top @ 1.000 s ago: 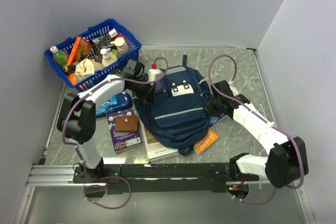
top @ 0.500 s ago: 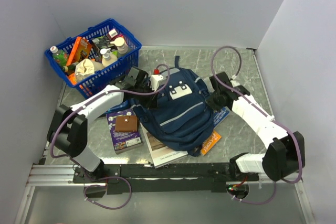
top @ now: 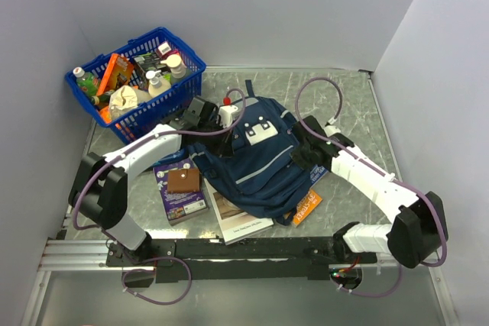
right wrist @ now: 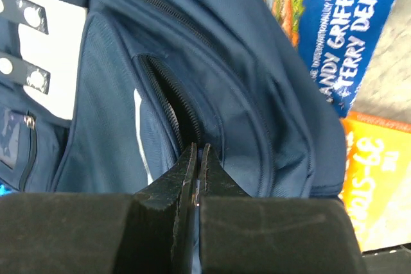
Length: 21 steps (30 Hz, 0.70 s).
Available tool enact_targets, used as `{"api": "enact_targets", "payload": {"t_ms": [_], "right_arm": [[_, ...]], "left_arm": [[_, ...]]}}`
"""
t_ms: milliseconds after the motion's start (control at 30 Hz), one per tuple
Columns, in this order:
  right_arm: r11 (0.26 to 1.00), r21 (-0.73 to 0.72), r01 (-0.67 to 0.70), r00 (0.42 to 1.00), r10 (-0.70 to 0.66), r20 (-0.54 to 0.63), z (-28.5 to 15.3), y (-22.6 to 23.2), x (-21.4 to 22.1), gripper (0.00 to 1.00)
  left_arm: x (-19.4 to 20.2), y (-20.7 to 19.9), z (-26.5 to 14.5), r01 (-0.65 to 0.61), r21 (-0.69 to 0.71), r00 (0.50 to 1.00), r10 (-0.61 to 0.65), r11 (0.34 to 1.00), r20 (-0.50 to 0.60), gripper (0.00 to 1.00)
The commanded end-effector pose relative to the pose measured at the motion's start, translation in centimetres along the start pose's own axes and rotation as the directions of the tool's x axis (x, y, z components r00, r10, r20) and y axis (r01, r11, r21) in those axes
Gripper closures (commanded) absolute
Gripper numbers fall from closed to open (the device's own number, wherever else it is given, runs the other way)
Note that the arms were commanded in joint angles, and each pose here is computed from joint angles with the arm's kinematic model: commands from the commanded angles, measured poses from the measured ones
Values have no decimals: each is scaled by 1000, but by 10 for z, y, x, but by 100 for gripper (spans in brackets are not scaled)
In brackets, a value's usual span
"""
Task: Pack the student bag
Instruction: Unzip the student bag at the center of the board.
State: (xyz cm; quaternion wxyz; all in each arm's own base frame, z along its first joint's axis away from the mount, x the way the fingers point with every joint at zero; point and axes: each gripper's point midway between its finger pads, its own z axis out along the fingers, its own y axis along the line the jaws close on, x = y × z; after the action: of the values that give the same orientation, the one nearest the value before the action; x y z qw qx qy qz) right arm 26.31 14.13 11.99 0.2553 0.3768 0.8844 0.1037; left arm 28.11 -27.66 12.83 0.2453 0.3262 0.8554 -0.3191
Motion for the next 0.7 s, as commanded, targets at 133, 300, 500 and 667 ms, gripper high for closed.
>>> {"api": "enact_targets", "payload": {"t_ms": [133,300,500,667], "right_arm": [[987,-149,-56,989,35,-143,-17,38,30,100],[990,-132,43,971,-73,-230,-22,51,77,100],[973,-140,183,928,-218,-302,-37,60,123,100],[966,-210,151,928,-211,-306,-41,64,129,100]], "left_arm": [[-61,-90,-11,-65,280,988,24,958,150,99],[-74,-90,-10,-64,275,985,16,959,172,99],[-72,-93,-7,-70,278,986,24,958,165,99],[-57,-85,4,-63,254,990,27,965,141,99]]}}
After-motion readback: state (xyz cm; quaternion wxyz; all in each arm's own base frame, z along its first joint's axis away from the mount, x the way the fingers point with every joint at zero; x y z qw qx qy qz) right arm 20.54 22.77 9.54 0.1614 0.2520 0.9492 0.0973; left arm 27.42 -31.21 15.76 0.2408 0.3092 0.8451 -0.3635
